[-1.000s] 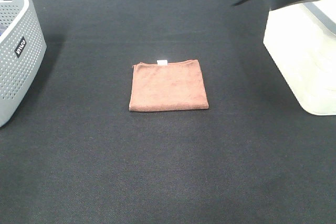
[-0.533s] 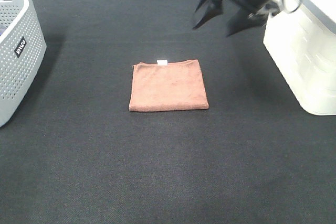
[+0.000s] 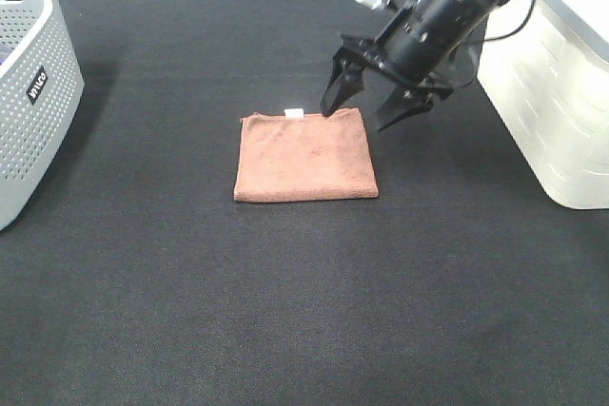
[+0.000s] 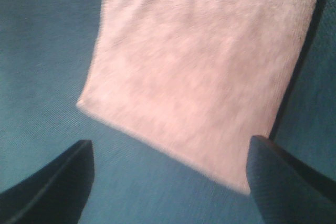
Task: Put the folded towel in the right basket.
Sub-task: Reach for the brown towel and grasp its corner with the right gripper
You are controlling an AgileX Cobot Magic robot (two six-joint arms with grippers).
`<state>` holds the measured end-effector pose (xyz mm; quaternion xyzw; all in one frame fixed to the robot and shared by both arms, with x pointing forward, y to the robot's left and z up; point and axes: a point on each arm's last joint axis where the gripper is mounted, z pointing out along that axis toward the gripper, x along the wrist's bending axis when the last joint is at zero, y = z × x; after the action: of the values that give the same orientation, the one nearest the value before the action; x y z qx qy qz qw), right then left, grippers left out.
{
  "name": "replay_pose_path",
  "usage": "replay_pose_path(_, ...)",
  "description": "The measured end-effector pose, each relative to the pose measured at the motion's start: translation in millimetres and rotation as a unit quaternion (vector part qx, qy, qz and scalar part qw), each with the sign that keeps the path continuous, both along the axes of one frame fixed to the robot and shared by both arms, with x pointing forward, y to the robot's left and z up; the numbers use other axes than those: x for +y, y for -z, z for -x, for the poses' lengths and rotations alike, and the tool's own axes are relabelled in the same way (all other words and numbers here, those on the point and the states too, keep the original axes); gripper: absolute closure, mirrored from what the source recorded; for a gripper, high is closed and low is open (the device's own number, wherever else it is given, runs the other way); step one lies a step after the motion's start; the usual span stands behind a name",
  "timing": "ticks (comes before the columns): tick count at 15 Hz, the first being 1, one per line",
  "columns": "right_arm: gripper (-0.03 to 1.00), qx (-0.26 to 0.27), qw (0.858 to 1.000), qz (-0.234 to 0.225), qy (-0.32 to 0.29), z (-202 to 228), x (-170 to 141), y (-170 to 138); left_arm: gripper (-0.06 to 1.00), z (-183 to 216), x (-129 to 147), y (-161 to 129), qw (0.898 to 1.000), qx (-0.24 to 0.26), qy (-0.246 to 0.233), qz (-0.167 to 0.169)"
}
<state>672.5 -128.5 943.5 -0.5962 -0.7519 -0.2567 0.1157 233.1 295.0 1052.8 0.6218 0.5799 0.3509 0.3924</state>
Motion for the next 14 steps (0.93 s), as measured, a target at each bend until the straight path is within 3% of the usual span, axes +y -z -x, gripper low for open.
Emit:
replay_pose_path(6, 0.22, 0.027, 0.999, 0.032, -0.016, -22, 3, 54, 0.07, 0, 0, 0, 1.0, 0.0, 0.0, 0.0)
replay_pose_path(14, 0.22, -0.002, 0.998, 0.06, -0.021, -28, 0, 54, 0.07, 0, 0, 0, 1.0, 0.0, 0.0, 0.0)
